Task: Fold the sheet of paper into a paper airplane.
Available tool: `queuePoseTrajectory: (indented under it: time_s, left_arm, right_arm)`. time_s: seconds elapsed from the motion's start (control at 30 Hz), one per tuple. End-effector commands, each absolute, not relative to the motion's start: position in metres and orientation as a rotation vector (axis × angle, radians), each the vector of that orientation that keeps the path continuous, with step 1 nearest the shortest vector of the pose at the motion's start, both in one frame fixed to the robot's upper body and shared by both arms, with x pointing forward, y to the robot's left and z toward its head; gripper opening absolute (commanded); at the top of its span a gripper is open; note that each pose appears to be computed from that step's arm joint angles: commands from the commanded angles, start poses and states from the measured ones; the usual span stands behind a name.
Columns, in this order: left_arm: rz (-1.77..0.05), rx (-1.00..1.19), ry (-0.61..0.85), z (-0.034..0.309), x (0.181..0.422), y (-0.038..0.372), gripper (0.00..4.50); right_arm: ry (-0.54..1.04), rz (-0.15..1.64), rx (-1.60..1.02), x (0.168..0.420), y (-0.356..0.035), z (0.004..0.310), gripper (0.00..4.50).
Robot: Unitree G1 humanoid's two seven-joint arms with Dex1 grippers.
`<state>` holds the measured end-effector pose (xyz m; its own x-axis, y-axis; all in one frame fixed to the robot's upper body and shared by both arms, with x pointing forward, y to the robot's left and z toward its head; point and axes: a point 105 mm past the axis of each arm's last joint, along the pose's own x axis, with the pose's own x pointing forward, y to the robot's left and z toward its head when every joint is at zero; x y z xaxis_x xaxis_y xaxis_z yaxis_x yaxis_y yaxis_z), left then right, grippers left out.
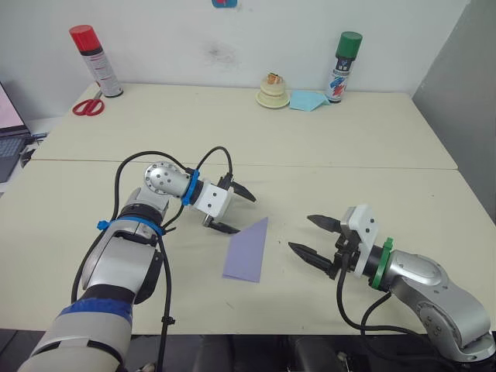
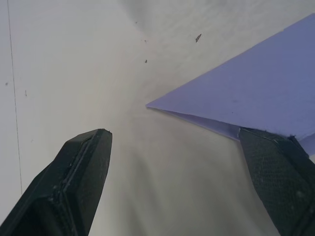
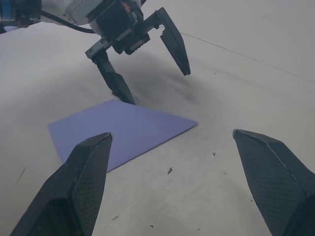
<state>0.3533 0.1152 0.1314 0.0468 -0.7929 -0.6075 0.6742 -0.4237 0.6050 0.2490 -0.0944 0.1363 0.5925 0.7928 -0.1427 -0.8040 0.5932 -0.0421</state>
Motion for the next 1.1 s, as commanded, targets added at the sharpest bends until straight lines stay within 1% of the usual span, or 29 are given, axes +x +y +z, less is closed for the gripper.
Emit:
queuePoseTrajectory:
  time_s: [0.03, 0.27, 0.37, 0.47, 0.57, 0.7, 0.8, 0.83, 0.9, 0.97, 1.03, 1.1]
  left_arm:
    - [-1.639, 1.225, -0.186, 0.135, 0.352, 0.117, 4.49]
    - [-1.630, 1.257, -0.227, 0.135, 0.353, 0.112, 4.49]
    - [-1.657, 1.250, -0.253, 0.133, 0.350, 0.104, 4.49]
    - [-1.704, 1.287, -0.258, 0.127, 0.346, 0.099, 4.49]
    - [-1.727, 1.326, -0.272, 0.126, 0.344, 0.097, 3.89]
    - [-1.748, 1.366, -0.279, 0.125, 0.342, 0.097, 2.58]
    - [-1.797, 1.454, -0.261, 0.120, 0.338, 0.103, 1.53]
    - [-1.802, 1.466, -0.263, 0.120, 0.338, 0.104, 1.28]
    - [-1.783, 1.455, -0.257, 0.123, 0.340, 0.105, 0.65]
    - [-1.745, 1.417, -0.202, 0.126, 0.344, 0.111, 0.05]
    - [-1.685, 1.376, -0.135, 0.130, 0.351, 0.121, 0.02]
    - [-1.634, 1.355, -0.030, 0.133, 0.355, 0.136, 0.02]
  right_arm:
    - [0.058, 0.919, -0.113, 0.248, -0.095, 0.150, 4.08]
    - [0.064, 0.899, -0.106, 0.246, -0.096, 0.148, 4.08]
    - [0.062, 0.894, -0.105, 0.247, -0.096, 0.149, 4.08]
    - [0.062, 0.888, -0.105, 0.248, -0.096, 0.149, 4.08]
    - [0.071, 0.881, -0.107, 0.249, -0.098, 0.147, 4.08]
    - [0.079, 0.878, -0.107, 0.250, -0.099, 0.144, 4.08]
    - [0.083, 0.881, -0.101, 0.251, -0.098, 0.141, 4.08]
    - [0.089, 0.881, -0.094, 0.252, -0.098, 0.140, 4.08]
    - [0.108, 0.884, -0.089, 0.253, -0.100, 0.133, 4.08]
    - [0.122, 0.894, -0.087, 0.253, -0.099, 0.127, 4.08]
    - [0.128, 0.906, -0.080, 0.253, -0.097, 0.123, 4.08]
    - [0.129, 0.924, -0.078, 0.254, -0.094, 0.120, 4.08]
